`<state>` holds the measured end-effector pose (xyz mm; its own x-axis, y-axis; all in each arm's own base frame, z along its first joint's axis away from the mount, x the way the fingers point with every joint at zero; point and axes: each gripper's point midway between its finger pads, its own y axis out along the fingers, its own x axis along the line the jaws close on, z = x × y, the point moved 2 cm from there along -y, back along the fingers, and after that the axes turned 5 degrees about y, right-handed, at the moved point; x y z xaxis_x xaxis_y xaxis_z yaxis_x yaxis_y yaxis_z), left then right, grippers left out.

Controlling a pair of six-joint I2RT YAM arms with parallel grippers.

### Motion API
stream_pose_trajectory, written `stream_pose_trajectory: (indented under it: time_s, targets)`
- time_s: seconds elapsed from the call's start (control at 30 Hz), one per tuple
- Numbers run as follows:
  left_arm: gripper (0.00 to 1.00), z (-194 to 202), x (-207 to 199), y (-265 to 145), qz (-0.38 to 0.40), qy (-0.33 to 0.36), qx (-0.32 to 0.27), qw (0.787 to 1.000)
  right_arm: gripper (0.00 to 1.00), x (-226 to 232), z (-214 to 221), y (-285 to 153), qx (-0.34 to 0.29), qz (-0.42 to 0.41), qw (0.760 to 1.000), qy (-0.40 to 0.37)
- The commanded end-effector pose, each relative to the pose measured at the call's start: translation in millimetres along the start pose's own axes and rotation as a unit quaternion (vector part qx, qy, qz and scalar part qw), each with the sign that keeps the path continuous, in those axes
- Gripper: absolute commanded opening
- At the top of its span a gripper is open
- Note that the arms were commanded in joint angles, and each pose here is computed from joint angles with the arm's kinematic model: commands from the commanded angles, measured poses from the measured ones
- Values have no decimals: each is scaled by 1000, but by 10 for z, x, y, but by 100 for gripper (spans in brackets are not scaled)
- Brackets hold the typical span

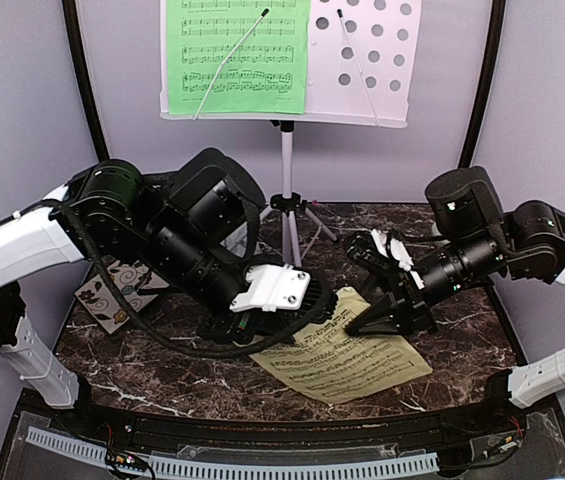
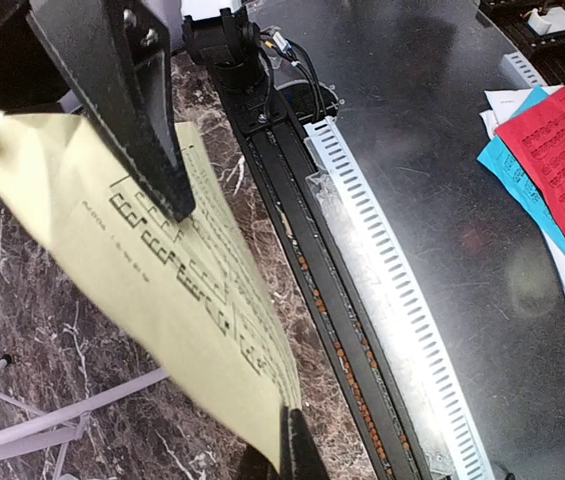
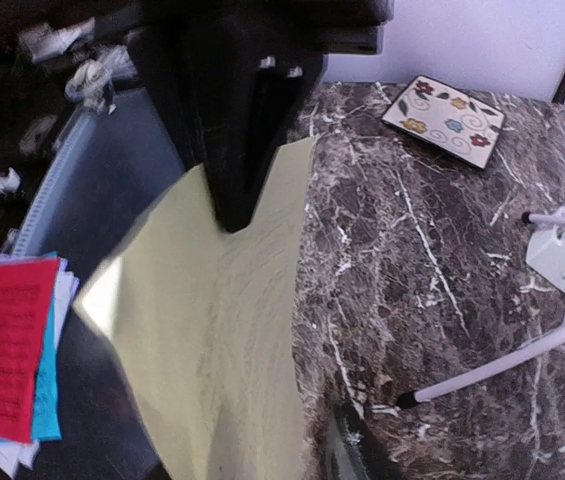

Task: Set up the instrument practice props

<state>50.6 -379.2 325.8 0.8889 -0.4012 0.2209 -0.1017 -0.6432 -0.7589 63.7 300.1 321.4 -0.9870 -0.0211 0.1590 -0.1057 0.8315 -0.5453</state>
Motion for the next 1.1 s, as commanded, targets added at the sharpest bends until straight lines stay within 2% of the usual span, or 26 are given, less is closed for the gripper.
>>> stream_pose_trajectory:
  time_s: [0.0, 0.03, 0.07, 0.1, 0.17, 0.23, 0.33, 0.53, 0.6, 0.73, 0.97, 1.03, 1.07]
  targets:
    - [0, -46, 131, -97, -58, -13, -18, 998, 16, 24, -220, -62, -31, 16, 999, -14]
    - [0, -36, 170, -111, -73, -21, -22, 997, 5, 4, -236, -72, -33, 24, 999, -12]
    - [5, -26, 236, -132, -94, -33, -29, 995, 0, -22, -260, -87, -36, 34, 999, -8]
    - [11, -7, 294, -159, -115, -50, -37, 991, 0, -46, -293, -113, -42, 44, 998, -6]
    - [30, 32, 406, -277, -153, -89, -72, 982, 0, -61, -400, -193, -69, 59, 996, -3]
    - [46, 66, 484, -530, -197, -130, -134, 963, 0, -41, -535, -333, -107, 70, 992, -4]
    - [60, 192, 474, -765, -248, -171, -198, 933, 0, -24, -682, -481, -143, 81, 986, -5]
    - [68, 405, 306, -881, -266, -228, -253, 902, 0, 33, -933, -765, -199, 97, 975, -19]
    - [72, 437, 287, -859, -268, -238, -273, 893, 0, 55, -1041, -885, -224, 104, 969, -25]
    - [74, 394, 347, -895, -286, -238, -310, 875, 0, 107, -1231, -1053, -259, 105, 960, -33]
    - [74, 90, 567, -795, -276, -222, -345, 869, 0, 185, -1474, -1251, -298, 96, 949, -29]
    - [70, -27, 584, -810, -262, -214, -363, 868, 0, 195, -1519, -1299, -308, 97, 946, -26]
    - [65, -87, 583, -842, -255, -211, -374, 867, 0, 178, -1532, -1316, -311, 102, 945, -22]
